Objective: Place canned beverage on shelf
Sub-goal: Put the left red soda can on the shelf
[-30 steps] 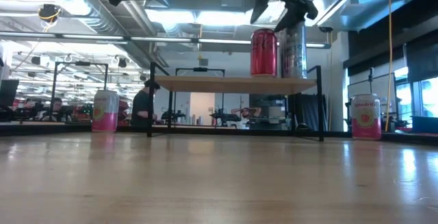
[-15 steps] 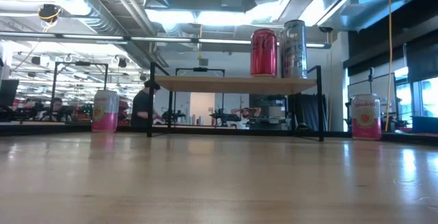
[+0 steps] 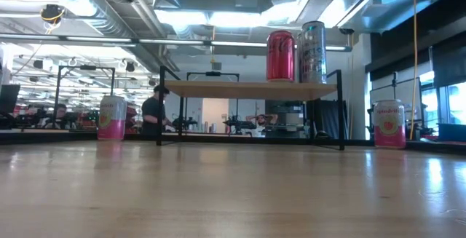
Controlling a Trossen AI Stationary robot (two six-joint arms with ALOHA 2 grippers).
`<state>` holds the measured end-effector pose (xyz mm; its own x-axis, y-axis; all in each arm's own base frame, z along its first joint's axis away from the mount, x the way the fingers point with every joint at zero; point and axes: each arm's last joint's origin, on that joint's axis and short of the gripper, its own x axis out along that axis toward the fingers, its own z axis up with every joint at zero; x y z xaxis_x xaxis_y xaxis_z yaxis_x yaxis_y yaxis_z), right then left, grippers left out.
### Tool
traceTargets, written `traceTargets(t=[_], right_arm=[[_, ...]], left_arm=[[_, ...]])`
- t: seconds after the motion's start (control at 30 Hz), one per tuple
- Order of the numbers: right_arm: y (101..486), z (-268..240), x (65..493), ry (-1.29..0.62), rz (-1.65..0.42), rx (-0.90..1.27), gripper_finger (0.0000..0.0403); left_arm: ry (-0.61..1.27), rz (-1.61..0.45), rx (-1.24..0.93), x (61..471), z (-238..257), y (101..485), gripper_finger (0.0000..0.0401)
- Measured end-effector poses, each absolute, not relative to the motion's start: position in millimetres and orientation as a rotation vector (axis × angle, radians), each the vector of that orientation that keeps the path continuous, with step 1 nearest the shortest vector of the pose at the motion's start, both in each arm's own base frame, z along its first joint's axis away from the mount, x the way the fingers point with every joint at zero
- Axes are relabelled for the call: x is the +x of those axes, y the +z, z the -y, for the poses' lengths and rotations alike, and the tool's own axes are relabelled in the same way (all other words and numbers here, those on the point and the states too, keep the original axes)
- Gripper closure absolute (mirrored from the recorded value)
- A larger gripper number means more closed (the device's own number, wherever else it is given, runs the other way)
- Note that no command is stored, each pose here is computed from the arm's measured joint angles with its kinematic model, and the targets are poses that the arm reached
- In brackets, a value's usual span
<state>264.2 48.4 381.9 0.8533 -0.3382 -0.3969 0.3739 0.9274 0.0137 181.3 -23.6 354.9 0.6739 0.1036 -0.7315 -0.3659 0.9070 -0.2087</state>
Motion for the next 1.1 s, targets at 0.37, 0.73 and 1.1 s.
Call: traceTargets(t=[0.37,0.73,1.1], right_arm=[[375,-48,262,-0.348,-0.479,0.064,0.0047],[365,-48,255,-0.332,-0.599,0.120,0.0047],[360,-47,251,-0.347,-0.660,0.112,0.0047]], left_arm=[[0.572,-1.060,-0.622,147,18,340,0.0083],[0.781,-1.181,-0.740,128,16,335,0.0083],[0.698,-1.322,-0.833,113,19,315,0.0083]])
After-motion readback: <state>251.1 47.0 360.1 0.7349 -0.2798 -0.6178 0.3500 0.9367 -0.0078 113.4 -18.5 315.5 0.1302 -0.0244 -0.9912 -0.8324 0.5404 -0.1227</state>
